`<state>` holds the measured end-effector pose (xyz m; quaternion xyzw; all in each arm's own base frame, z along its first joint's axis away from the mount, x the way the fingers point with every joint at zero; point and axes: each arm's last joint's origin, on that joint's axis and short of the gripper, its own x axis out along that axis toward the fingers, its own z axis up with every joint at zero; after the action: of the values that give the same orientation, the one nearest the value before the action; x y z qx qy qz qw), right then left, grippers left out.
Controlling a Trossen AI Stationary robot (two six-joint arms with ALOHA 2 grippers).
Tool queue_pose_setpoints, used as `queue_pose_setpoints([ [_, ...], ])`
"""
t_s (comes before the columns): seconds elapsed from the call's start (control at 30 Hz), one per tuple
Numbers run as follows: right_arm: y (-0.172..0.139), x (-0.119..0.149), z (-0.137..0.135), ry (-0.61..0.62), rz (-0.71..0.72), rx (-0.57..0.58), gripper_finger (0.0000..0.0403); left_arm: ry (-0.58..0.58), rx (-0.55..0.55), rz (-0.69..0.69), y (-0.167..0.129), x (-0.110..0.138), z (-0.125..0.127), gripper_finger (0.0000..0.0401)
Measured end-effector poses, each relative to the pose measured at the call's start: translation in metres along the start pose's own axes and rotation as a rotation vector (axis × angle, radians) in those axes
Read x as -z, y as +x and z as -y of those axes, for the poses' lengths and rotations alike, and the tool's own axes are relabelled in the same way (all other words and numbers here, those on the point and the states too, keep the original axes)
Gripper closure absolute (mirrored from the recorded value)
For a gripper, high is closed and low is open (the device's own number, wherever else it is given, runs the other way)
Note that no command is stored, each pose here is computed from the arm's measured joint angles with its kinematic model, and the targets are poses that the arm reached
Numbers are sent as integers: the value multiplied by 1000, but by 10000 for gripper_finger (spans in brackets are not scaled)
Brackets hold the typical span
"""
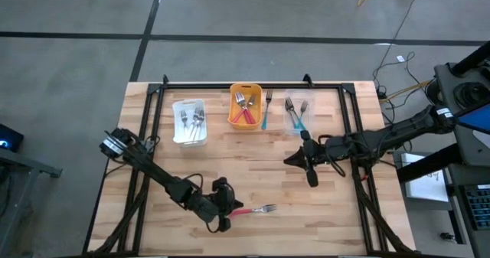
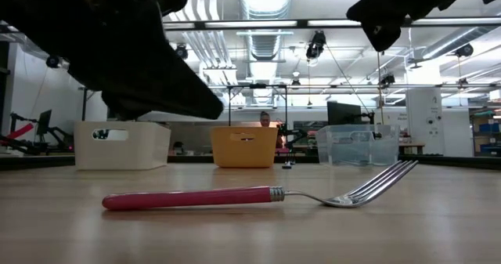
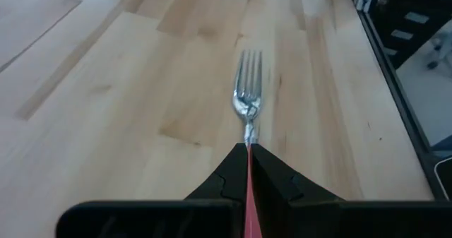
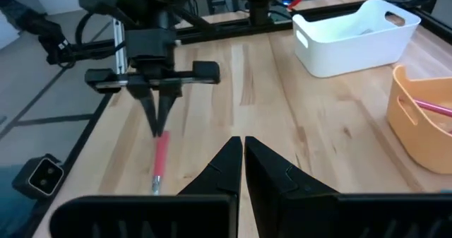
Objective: Sort silverware by color (type)
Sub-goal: Put the pink fork into the yellow bin
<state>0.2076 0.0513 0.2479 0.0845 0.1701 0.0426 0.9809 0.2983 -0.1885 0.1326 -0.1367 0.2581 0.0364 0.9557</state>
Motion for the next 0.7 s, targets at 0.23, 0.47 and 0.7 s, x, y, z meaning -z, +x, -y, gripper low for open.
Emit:
queue_pose_setpoints([
  [0.23,0,5,0,27,-3,45,392,117,-2,-2,11,-3,10,369],
  [0.47,0,5,0,31,0,46,392,146,-24,-34,20,7,7,295],
  [0.7,10,12,1,29,-44,65,392,155,-31,-44,34,19,9,246],
])
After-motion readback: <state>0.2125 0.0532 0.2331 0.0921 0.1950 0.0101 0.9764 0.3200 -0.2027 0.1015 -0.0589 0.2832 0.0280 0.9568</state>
